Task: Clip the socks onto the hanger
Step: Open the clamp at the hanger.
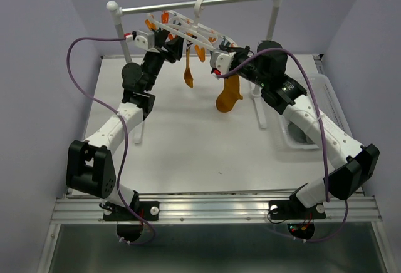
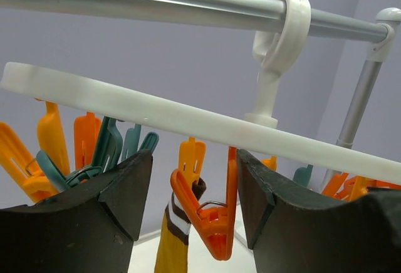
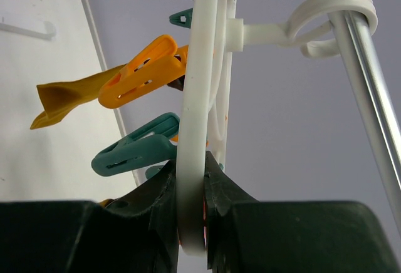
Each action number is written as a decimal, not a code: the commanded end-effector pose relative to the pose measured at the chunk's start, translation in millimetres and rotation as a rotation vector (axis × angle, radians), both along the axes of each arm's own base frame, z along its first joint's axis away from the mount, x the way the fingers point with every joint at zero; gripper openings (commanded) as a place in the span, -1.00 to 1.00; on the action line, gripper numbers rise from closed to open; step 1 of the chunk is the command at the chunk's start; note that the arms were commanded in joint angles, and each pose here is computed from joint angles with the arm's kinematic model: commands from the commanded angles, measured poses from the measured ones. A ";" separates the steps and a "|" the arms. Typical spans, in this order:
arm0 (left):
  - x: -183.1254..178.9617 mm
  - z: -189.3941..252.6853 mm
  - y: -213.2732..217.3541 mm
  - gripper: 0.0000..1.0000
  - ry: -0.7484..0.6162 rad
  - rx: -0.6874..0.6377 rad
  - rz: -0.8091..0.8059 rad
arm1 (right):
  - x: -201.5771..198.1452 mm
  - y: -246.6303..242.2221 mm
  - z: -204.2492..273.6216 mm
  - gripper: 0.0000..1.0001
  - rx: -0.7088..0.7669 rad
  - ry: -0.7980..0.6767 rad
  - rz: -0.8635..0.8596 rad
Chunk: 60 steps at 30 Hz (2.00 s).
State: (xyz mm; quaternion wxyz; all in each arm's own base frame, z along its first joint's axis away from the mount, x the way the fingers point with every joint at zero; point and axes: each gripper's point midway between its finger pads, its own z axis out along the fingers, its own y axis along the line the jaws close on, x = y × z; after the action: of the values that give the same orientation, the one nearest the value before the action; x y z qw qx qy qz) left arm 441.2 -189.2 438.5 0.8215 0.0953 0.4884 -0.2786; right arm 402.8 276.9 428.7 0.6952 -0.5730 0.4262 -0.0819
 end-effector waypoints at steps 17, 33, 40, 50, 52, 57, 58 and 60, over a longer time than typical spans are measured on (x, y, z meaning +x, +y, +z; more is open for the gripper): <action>-28.1 64.3 3.8 -0.16 -0.080 -0.072 -0.038 | 4.5 -6.9 7.6 -0.95 0.037 0.003 -0.041; -28.3 63.5 -7.2 -0.09 -0.011 -0.048 -0.097 | 1.3 -8.0 8.0 -0.96 0.039 0.003 -0.037; -22.9 63.5 -4.1 -0.47 0.012 -0.062 -0.075 | 0.5 -9.2 9.7 -0.96 0.042 -0.001 -0.040; -30.2 62.2 -13.0 -1.00 0.036 -0.052 -0.139 | 0.2 -11.1 7.7 -0.96 0.039 0.000 -0.047; -29.1 59.1 -11.5 -1.00 0.057 -0.066 -0.133 | -0.1 -11.6 8.5 -0.96 0.039 -0.002 -0.049; -31.9 58.4 -3.8 -1.00 0.080 -0.095 -0.105 | -1.1 -13.3 9.7 -0.96 0.042 -0.004 -0.053; -31.0 57.6 -1.9 -1.00 0.090 -0.105 -0.096 | -0.4 -13.5 8.4 -0.96 0.039 -0.002 -0.056; -31.8 58.3 0.1 -1.00 0.096 -0.107 -0.087 | -1.0 -13.9 11.3 -0.95 0.043 -0.006 -0.056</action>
State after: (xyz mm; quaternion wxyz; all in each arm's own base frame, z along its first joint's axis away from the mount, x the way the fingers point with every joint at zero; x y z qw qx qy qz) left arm 436.3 -201.8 438.0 0.7497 0.0705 0.5649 -0.3373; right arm 403.6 276.0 429.8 0.6966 -0.5704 0.4269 -0.0845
